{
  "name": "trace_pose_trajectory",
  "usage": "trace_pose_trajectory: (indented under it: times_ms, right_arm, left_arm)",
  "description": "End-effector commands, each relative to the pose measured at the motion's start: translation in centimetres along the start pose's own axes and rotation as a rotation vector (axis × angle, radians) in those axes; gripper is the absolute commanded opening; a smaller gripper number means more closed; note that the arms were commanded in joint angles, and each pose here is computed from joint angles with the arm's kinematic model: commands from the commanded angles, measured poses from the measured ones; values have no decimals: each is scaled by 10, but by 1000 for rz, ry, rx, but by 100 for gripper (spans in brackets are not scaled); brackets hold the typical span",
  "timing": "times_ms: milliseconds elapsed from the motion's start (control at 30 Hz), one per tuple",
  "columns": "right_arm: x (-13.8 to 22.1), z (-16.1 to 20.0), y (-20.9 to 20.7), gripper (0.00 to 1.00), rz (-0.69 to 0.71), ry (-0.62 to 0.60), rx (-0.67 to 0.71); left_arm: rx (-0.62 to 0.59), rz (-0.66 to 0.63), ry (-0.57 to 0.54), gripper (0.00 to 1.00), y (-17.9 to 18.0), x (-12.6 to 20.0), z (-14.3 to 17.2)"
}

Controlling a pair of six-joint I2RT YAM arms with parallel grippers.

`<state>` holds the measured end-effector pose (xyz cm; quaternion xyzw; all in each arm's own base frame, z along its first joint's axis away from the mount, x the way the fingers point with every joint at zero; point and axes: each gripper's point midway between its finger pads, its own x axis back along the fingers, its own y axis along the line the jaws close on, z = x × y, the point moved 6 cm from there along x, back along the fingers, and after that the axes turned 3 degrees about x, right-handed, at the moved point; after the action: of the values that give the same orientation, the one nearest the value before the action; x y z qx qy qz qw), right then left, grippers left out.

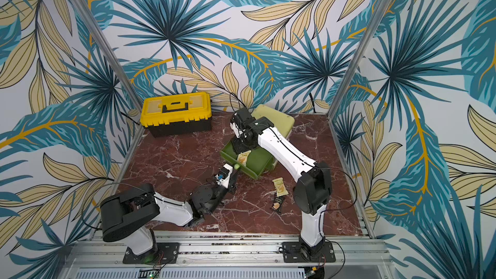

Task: Take the cookies out of the drawer
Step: Pick up the cookie from the drawer.

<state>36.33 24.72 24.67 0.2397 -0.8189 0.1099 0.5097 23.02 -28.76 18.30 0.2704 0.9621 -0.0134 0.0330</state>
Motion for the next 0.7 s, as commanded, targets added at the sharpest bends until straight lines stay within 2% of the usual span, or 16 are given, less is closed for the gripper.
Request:
trace_pose_trajectory:
  times_ms: [0, 333, 667]
  right_arm:
    - [-4, 2, -3, 50, 41, 31, 33]
    - [-16, 8, -2, 40, 84, 77, 84]
    - [-9, 5, -2, 11, 107, 60, 98]
  left_arm:
    - [-10, -28, -18, 7, 0, -8, -7]
    - [-12, -29, -15, 7, 0, -8, -6]
    - [-12, -30, -17, 6, 0, -8, -7]
